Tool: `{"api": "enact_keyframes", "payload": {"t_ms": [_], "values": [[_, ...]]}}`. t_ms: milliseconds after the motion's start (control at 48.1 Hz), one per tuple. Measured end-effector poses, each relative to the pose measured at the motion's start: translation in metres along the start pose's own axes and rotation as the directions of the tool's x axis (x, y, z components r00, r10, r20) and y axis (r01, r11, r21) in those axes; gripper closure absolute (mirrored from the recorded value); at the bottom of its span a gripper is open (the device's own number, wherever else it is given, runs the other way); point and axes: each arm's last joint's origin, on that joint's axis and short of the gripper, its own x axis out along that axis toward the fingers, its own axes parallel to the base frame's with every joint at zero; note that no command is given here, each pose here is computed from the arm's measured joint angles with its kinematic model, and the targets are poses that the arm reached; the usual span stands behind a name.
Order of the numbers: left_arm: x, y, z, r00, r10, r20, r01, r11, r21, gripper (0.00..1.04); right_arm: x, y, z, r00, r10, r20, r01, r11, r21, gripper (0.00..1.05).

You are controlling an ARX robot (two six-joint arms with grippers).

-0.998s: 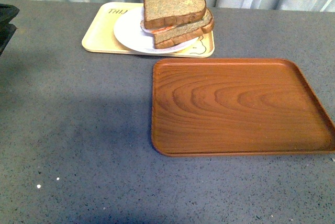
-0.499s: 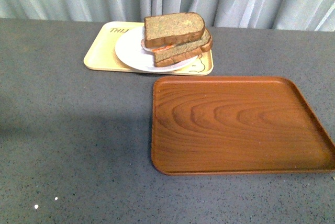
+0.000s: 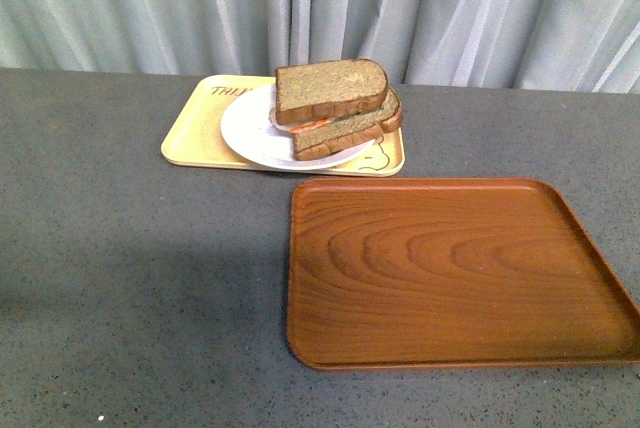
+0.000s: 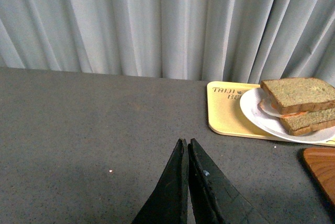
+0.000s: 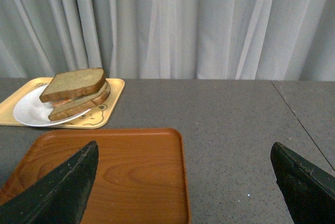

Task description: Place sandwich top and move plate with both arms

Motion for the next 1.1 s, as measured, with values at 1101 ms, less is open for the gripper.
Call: {"api": "enact_keyframes", "payload": {"t_ms": [1101], "values": [[-0.034,0.0,-0.002,1.0,0.0,-0.022,0.0,1.0,0.001,1.03,0.0,0.0,0.0,1.0,0.0,0.0,0.0,1.0,0.0,0.09]]}}
